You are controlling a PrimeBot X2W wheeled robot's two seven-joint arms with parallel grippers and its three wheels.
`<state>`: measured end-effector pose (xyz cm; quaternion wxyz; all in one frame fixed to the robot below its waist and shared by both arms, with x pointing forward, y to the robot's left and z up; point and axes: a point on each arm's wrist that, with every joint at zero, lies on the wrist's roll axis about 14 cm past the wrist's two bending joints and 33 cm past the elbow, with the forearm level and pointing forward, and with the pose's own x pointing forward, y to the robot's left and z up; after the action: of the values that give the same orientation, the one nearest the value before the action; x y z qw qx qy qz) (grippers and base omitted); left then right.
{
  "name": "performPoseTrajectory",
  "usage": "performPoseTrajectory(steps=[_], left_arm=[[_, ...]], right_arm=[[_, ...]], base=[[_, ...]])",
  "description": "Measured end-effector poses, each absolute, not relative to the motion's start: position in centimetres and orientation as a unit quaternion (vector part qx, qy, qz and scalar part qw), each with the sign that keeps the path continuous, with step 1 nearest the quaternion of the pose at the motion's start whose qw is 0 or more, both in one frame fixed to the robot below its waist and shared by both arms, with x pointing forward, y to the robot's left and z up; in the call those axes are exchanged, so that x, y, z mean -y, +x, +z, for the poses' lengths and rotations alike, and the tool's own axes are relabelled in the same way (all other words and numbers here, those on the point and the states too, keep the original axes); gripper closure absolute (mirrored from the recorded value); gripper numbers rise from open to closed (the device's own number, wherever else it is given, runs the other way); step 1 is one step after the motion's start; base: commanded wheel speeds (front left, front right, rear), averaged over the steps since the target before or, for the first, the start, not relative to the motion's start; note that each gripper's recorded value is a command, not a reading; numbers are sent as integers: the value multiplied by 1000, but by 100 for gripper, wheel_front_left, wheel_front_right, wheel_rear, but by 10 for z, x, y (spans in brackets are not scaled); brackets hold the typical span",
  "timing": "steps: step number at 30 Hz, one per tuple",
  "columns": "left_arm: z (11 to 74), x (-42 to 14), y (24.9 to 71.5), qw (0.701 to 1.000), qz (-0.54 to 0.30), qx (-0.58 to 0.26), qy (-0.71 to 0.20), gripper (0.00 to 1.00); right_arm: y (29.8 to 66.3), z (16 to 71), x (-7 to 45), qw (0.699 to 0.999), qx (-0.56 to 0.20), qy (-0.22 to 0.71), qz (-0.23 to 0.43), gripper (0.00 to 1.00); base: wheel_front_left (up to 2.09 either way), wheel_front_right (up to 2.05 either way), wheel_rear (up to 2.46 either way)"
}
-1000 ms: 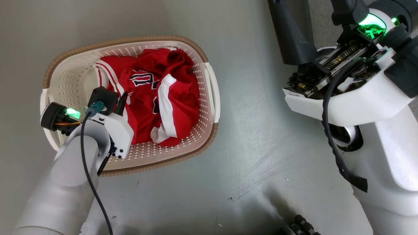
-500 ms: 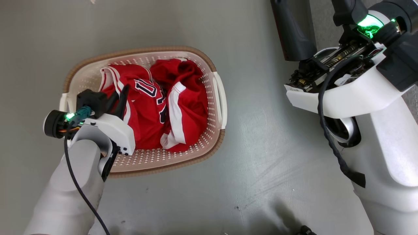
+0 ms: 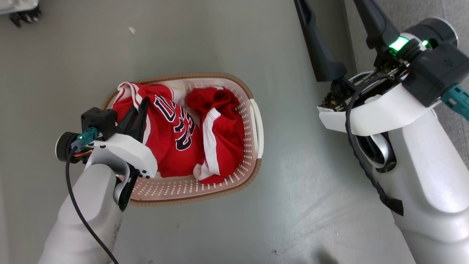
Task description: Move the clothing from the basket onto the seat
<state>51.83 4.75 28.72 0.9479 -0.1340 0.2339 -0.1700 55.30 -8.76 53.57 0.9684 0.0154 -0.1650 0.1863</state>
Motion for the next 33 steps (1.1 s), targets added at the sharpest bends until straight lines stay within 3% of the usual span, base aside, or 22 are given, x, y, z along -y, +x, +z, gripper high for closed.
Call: performPoseTrajectory(steps=[14,33], left_arm=[[390,-62,537,968,-159,-106,-161,100],[497,-86,509,974,-145,17,-171,100]], right_arm=[[527,552,92,972,160,13,173,0],[477,565,95,976,142,16,165,0]], base=[[0,0,0],[0,0,0]])
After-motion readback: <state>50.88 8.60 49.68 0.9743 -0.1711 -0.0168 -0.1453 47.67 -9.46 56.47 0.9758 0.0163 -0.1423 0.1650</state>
